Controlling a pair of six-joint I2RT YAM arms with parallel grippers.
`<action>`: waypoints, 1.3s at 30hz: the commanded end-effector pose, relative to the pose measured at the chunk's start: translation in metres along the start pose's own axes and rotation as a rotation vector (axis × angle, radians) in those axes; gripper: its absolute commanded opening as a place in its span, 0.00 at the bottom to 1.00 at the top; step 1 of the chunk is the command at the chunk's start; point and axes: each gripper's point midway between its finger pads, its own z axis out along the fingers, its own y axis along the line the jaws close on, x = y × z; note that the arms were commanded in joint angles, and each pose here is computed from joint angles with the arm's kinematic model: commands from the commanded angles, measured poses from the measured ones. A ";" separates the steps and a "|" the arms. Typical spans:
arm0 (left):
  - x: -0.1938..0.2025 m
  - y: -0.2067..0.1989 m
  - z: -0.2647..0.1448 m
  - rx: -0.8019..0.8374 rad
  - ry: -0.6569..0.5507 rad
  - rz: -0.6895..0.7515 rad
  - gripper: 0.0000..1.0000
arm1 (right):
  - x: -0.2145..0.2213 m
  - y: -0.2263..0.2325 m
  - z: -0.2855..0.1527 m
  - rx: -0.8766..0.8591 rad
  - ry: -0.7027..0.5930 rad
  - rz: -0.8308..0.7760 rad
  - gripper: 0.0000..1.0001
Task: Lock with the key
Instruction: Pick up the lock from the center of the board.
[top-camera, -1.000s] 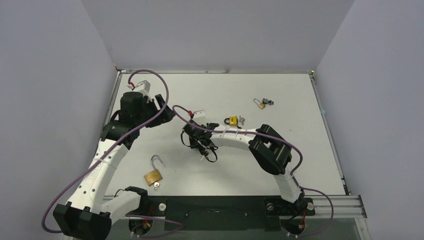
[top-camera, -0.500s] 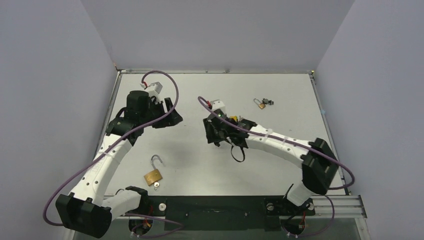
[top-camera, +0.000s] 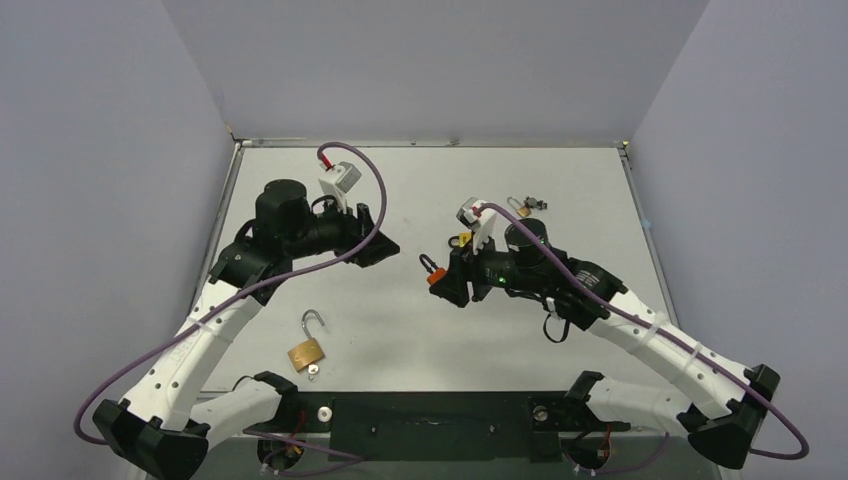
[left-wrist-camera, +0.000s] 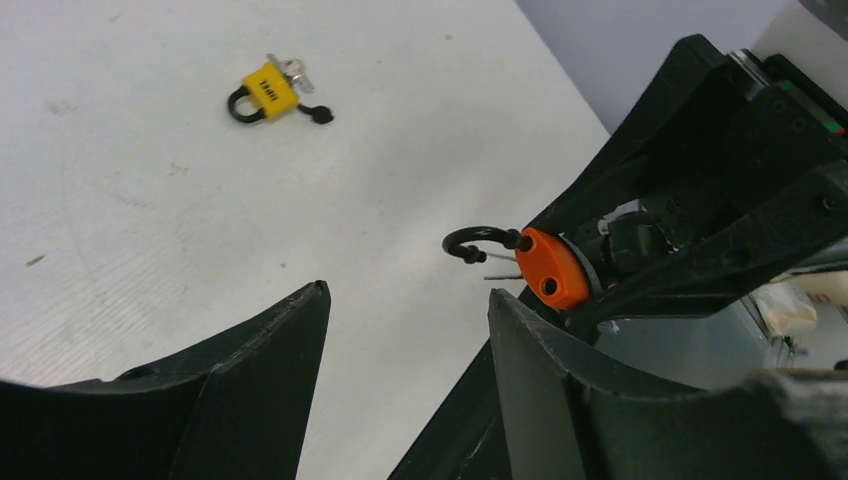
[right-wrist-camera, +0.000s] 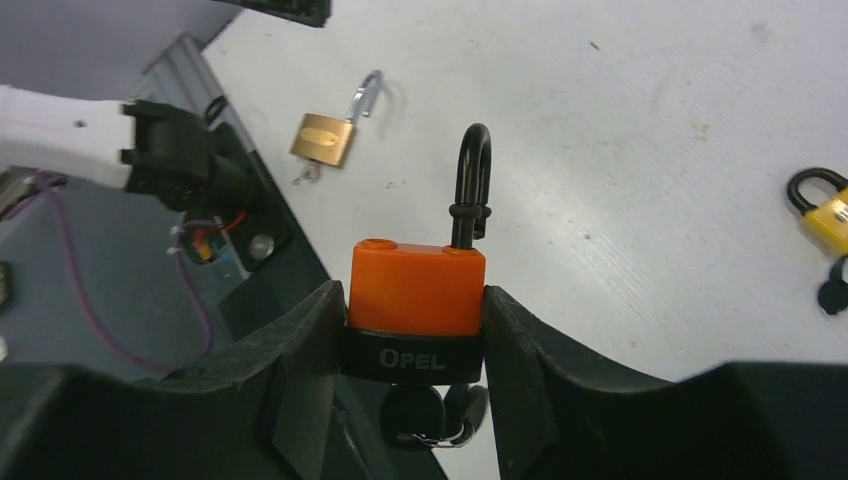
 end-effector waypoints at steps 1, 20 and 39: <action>-0.030 -0.068 -0.028 0.298 -0.102 0.176 0.56 | -0.029 0.056 -0.039 -0.276 -0.113 -0.075 0.00; -0.006 -0.139 -0.066 0.717 -0.014 0.332 0.54 | -0.066 0.124 -0.104 -0.551 -0.231 -0.111 0.00; 0.014 -0.156 -0.059 0.753 0.056 0.361 0.40 | -0.065 0.121 -0.099 -0.514 -0.215 -0.129 0.00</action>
